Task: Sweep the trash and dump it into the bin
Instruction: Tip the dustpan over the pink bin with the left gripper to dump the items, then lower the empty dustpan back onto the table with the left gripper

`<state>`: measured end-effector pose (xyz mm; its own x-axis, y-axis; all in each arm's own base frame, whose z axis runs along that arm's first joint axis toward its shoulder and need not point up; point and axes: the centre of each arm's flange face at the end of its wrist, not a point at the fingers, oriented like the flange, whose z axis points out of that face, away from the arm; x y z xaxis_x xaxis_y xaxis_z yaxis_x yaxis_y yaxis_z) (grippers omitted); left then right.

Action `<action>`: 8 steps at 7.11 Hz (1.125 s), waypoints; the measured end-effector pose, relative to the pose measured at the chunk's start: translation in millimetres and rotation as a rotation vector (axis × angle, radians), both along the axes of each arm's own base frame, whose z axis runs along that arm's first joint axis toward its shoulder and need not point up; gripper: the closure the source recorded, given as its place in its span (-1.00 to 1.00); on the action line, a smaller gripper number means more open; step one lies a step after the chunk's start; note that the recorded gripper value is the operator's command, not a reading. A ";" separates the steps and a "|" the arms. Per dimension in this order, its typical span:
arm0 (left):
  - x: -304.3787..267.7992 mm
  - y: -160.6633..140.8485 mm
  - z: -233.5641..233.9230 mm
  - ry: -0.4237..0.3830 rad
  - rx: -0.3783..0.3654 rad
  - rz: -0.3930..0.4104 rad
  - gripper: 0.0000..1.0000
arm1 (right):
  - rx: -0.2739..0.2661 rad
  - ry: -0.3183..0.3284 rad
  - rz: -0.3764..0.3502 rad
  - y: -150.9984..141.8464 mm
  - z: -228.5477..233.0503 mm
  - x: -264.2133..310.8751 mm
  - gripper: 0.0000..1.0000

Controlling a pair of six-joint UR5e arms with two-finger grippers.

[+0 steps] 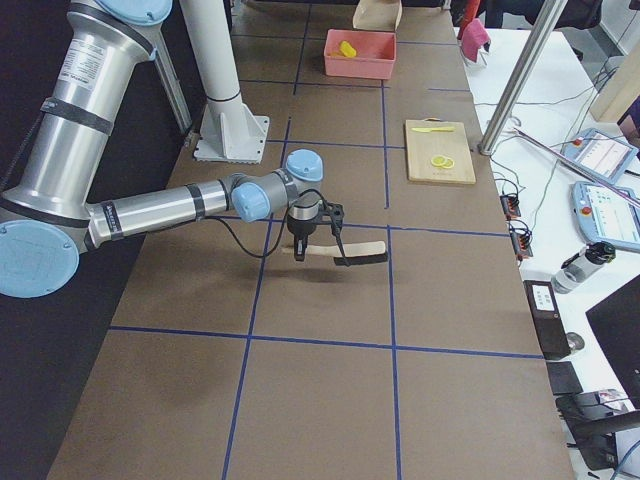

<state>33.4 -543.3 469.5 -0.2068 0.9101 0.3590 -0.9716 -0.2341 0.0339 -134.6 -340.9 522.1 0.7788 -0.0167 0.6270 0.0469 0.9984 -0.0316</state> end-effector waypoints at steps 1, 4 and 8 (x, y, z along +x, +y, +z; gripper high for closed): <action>2.6 2.9 -5.8 0.031 -0.006 0.002 1.00 | 0.001 -0.001 0.001 -0.1 -0.9 -0.1 1.00; 33.6 24.2 -51.2 0.427 -0.131 -0.107 1.00 | 0.003 -0.002 0.001 -0.6 -1.6 -0.4 1.00; 234.1 65.9 -136.9 0.619 -0.464 -0.228 1.00 | 0.004 -0.001 0.002 -1.4 -1.4 -0.8 1.00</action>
<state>267.5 -477.4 332.6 0.1143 0.9905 -0.0771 -0.7671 0.1373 0.6266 -135.4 -342.3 520.7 0.7783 -0.0178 0.6277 0.0453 0.9986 -0.0280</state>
